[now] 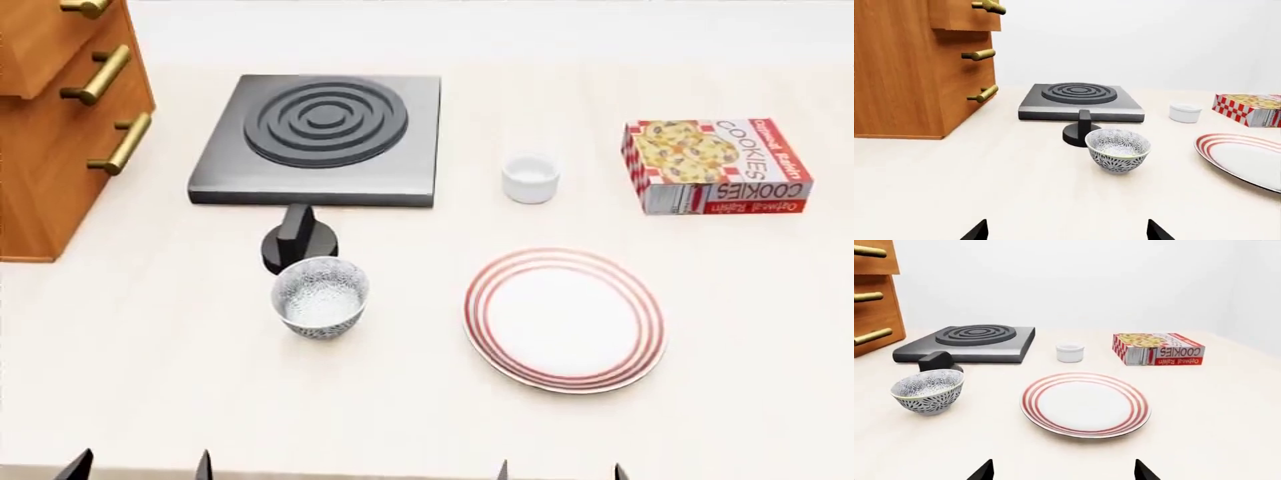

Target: Pick the akita bowl on the wooden cabinet and place it on the plate.

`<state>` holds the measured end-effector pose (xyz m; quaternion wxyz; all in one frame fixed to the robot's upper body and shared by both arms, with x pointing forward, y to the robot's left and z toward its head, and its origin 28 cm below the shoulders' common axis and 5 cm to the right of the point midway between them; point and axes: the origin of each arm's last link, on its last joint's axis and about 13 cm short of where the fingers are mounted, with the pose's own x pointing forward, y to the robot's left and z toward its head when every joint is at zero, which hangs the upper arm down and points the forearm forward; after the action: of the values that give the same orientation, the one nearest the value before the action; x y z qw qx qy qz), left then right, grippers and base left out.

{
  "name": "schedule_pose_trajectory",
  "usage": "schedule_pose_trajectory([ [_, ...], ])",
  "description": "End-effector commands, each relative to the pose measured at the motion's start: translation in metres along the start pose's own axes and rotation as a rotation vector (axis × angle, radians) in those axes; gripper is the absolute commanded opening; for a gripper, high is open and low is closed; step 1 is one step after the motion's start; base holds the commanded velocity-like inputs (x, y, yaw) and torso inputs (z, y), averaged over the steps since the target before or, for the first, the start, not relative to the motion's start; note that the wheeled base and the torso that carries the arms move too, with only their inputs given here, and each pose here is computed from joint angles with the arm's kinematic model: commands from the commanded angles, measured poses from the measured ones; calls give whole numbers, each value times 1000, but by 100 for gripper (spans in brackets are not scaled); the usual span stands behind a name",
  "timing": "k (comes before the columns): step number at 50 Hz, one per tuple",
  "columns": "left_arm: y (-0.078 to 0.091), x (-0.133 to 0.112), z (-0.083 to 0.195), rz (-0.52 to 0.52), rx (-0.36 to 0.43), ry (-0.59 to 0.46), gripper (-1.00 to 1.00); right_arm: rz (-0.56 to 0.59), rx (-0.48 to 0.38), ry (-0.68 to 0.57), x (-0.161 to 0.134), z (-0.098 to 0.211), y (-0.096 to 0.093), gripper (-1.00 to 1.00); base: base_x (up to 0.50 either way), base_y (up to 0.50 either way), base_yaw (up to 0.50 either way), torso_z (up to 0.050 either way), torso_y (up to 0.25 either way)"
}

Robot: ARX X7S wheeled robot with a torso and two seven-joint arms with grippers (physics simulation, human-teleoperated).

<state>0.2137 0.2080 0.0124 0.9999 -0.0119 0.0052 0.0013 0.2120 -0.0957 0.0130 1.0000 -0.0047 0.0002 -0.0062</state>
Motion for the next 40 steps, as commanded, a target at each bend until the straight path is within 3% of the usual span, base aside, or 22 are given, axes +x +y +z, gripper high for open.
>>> schedule_pose_trajectory([
  [1,2,3,-1,-1,1,-2,100,-1,0,0,0,0,0,100,0,0,0,50,109],
  [25,2,2,-1,3,-4,2,100,-4,-4,2,0,0,0,100,0,0,0,50,106],
  [30,1,0,-2,5,-4,0,100,-5,-6,4,0,0,0,100,0,0,0,0,0],
  [40,-2,-3,0,6,0,-4,100,-5,-7,4,0,0,0,100,0,364,0,0,0],
])
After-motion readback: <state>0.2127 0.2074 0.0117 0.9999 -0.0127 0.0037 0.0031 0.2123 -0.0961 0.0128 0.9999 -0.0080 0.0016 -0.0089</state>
